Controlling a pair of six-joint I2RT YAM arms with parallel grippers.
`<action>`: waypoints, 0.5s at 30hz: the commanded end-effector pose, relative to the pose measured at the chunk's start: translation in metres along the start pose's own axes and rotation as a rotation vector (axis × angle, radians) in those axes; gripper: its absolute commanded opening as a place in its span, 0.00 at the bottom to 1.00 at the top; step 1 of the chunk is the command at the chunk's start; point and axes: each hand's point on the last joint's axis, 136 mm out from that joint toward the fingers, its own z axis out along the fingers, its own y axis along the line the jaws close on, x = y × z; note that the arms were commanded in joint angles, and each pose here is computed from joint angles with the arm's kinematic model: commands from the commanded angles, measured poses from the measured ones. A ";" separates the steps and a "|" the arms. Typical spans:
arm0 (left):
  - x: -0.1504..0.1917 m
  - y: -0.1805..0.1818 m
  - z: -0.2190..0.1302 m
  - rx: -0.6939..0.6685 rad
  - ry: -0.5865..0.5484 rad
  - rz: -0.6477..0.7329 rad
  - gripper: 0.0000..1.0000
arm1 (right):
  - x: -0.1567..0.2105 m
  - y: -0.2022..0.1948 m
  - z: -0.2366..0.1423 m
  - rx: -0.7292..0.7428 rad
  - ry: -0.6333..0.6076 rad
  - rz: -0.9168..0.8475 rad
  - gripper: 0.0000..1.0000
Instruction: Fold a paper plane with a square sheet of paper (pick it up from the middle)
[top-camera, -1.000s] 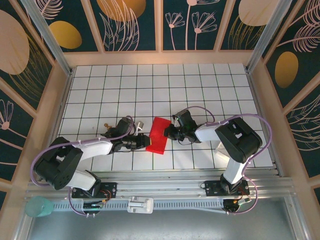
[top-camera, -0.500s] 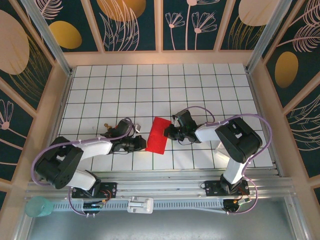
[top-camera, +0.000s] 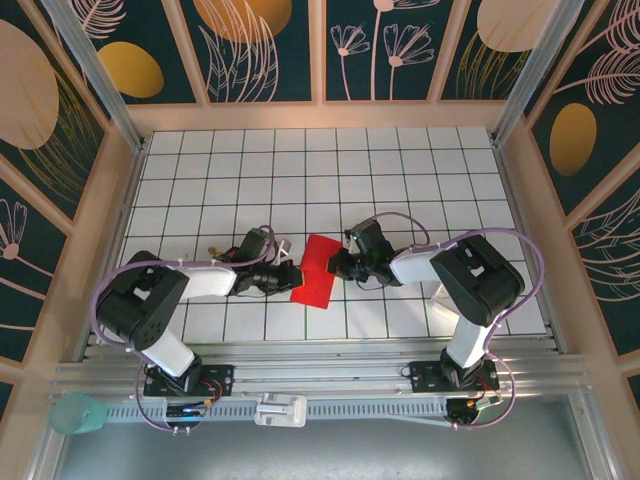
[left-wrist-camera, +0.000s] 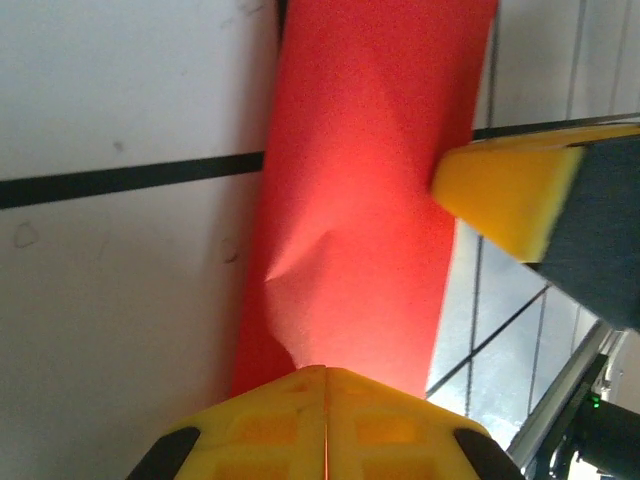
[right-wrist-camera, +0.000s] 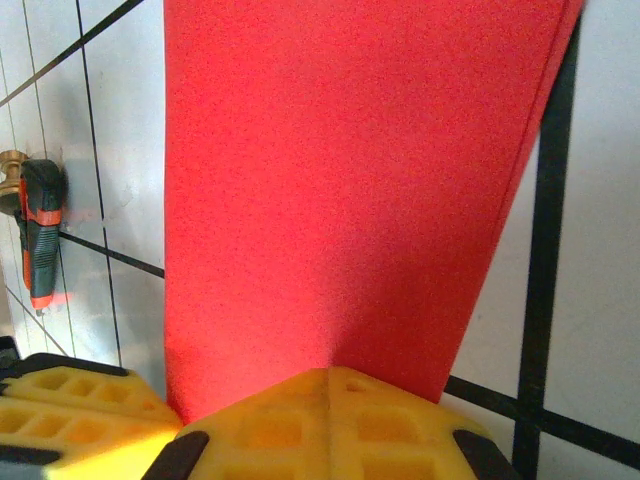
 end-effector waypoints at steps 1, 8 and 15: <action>-0.003 0.006 -0.001 -0.008 -0.009 -0.005 0.08 | 0.028 -0.059 -0.001 0.210 0.053 0.047 0.00; 0.007 0.036 0.005 -0.087 0.023 -0.027 0.06 | 0.028 -0.059 -0.001 0.212 0.057 0.045 0.00; 0.018 0.061 0.002 -0.201 0.059 -0.016 0.04 | 0.022 -0.052 -0.001 0.197 0.047 0.031 0.00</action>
